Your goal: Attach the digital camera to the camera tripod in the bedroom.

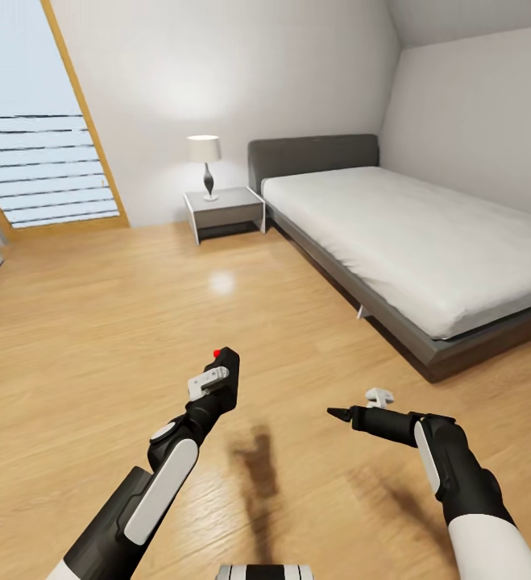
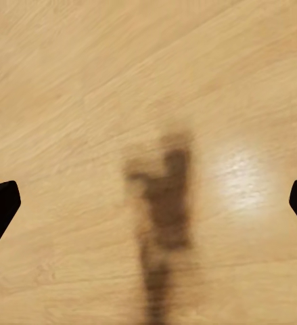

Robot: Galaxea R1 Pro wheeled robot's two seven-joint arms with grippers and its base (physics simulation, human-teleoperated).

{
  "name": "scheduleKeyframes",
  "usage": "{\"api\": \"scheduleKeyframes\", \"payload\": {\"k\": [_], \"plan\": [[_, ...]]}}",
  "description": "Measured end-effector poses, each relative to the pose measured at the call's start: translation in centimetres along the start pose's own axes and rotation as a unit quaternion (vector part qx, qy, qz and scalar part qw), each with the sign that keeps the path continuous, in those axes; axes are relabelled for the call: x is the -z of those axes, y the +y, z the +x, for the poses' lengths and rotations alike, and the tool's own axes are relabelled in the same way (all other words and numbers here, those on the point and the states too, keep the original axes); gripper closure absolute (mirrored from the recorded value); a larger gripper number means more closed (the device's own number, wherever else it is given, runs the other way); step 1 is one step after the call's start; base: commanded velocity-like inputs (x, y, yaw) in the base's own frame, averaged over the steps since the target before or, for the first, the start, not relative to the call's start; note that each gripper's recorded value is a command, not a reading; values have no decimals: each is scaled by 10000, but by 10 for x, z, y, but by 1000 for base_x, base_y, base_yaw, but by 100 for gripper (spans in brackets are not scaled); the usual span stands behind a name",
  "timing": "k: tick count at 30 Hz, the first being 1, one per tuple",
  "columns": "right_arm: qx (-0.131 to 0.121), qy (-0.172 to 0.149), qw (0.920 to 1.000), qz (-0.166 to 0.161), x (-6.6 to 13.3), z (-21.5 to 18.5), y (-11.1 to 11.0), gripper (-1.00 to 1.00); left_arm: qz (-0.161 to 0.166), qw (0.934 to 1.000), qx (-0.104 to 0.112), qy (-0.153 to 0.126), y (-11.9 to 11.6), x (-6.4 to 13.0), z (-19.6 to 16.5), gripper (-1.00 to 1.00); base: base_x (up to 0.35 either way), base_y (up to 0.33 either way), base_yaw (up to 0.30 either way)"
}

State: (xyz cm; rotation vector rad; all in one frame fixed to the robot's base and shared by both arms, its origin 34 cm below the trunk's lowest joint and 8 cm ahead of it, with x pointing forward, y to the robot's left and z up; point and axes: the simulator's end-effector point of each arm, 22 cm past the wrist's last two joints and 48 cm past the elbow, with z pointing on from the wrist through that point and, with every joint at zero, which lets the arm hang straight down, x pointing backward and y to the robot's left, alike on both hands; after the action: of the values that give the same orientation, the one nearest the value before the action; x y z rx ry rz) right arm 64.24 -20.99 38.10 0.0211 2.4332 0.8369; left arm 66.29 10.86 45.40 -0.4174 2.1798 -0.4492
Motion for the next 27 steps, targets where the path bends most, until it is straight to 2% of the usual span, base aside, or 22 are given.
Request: {"api": "scheduleKeyframes", "payload": {"k": [27], "plan": [[339,-444,9984,-73,36,-41,35,-100,233,9985,-86,-493,-29,37,-48,100,0,0,0]]}}
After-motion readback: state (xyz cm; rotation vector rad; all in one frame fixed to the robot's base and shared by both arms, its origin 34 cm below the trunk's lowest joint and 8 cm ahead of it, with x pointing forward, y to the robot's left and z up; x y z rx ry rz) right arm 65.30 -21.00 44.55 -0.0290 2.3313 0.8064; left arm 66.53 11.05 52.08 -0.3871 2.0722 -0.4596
